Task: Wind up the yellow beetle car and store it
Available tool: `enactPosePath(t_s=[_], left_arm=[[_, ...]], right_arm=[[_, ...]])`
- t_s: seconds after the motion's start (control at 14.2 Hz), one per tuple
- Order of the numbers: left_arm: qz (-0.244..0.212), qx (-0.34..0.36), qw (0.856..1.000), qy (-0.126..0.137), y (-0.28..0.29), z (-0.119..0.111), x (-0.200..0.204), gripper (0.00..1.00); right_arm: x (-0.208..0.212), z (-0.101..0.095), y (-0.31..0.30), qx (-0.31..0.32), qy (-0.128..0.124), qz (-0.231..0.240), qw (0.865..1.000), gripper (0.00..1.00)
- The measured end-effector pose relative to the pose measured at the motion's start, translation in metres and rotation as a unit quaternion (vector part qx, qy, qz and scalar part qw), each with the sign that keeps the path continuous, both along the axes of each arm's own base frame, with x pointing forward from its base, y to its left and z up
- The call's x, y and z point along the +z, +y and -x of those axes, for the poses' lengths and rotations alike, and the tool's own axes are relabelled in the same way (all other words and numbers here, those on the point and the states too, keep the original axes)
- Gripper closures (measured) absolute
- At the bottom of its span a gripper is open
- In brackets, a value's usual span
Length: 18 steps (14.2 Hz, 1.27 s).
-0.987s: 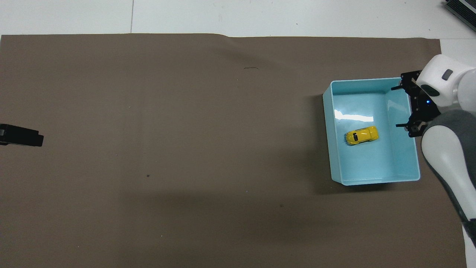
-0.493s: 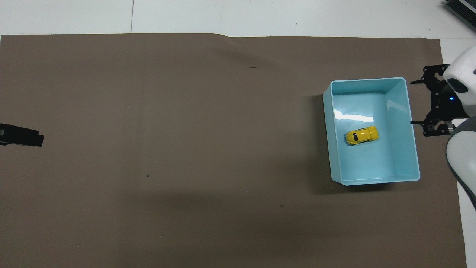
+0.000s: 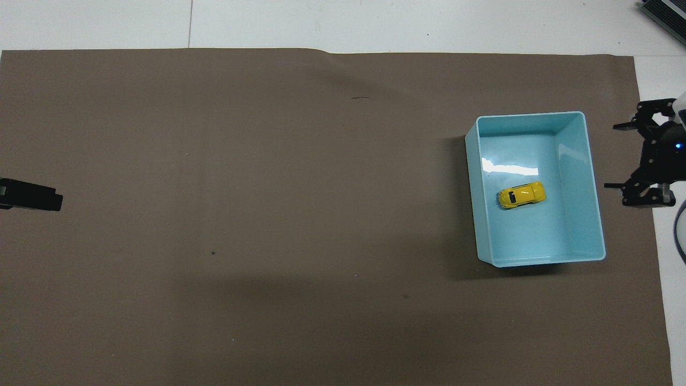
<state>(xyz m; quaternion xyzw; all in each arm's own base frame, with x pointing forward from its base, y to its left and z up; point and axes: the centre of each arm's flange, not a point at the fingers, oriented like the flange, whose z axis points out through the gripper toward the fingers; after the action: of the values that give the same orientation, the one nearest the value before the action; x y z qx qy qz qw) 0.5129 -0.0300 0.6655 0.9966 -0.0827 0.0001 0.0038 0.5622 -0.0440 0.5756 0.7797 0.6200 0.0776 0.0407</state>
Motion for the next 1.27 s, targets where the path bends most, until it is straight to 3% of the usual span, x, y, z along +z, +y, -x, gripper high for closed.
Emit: enactPosePath(t_s=[0.28, 0.63, 0.99, 1.27], left_arm=[[0.0, 0.0, 1.0, 0.0, 0.0, 0.0, 0.0, 0.0], [0.0, 0.0, 1.0, 0.0, 0.0, 0.0, 0.0, 0.0], [0.0, 0.0, 1.0, 0.0, 0.0, 0.0, 0.0, 0.0], [0.0, 0.0, 1.0, 0.0, 0.0, 0.0, 0.0, 0.0]], right_arm=[[0.019, 0.005, 0.002, -0.099, 0.017, -0.018, 0.995, 0.0], [0.02, 0.01, 0.012, -0.211, 0.043, -0.035, 0.976, 0.0], [0.029, 0.014, 0.017, -0.313, 0.056, -0.047, 0.947, 0.0], [0.041, 0.016, 0.02, -0.395, 0.059, -0.057, 0.915, 0.0]])
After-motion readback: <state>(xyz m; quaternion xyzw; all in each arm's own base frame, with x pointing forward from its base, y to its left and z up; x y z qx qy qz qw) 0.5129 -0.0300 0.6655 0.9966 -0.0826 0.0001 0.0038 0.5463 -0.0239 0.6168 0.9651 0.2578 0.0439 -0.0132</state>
